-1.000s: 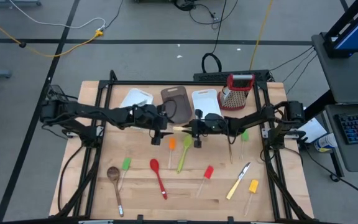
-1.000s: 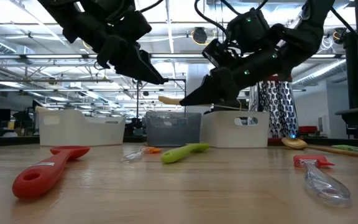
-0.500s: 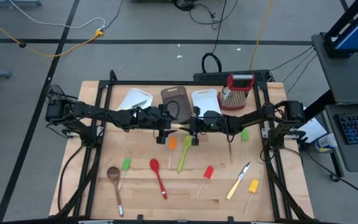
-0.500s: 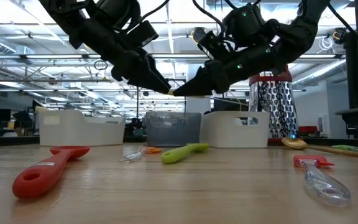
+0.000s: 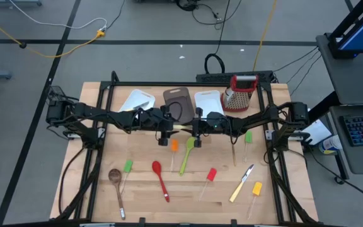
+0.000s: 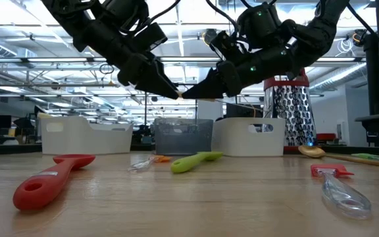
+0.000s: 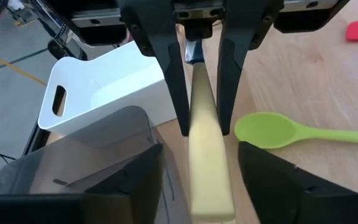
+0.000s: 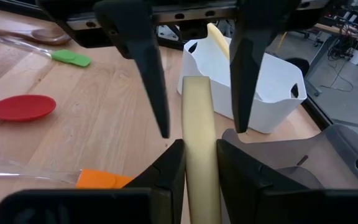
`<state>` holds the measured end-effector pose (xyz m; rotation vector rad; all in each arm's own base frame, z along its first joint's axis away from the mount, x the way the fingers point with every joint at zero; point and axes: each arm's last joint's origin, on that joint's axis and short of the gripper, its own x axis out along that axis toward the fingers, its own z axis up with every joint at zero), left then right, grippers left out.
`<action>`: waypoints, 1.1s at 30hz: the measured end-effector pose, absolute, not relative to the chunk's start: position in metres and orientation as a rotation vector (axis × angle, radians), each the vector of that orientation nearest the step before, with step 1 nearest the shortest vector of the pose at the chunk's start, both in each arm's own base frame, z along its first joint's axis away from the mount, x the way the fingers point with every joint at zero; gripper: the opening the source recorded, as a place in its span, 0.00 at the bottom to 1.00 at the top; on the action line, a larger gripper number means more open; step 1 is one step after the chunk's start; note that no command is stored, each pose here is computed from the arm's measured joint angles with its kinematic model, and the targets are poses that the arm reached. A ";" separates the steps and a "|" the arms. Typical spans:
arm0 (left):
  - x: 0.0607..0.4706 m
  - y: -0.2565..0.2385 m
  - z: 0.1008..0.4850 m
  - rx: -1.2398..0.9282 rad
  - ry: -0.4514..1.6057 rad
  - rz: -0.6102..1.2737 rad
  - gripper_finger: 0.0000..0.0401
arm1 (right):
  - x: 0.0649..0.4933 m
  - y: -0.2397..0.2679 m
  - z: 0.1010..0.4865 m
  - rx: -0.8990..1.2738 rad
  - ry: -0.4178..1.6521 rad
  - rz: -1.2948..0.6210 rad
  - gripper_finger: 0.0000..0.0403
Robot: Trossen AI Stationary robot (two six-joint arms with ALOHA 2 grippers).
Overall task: Pick & Place Kitchen Items
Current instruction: Put the left yellow knife into the left white bin
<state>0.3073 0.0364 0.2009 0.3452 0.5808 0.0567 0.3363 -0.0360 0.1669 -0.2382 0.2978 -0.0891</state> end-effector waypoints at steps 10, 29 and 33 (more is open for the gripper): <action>0.307 0.037 0.201 0.356 0.585 0.094 0.22 | 0.336 -0.037 0.168 -0.247 0.290 -0.099 0.18; 0.302 0.040 0.195 0.276 0.669 0.191 0.19 | 0.337 -0.035 0.168 -0.261 0.283 -0.078 0.37; 0.299 0.036 0.191 0.273 0.726 0.227 0.19 | 0.337 -0.032 0.169 -0.265 0.278 -0.076 0.41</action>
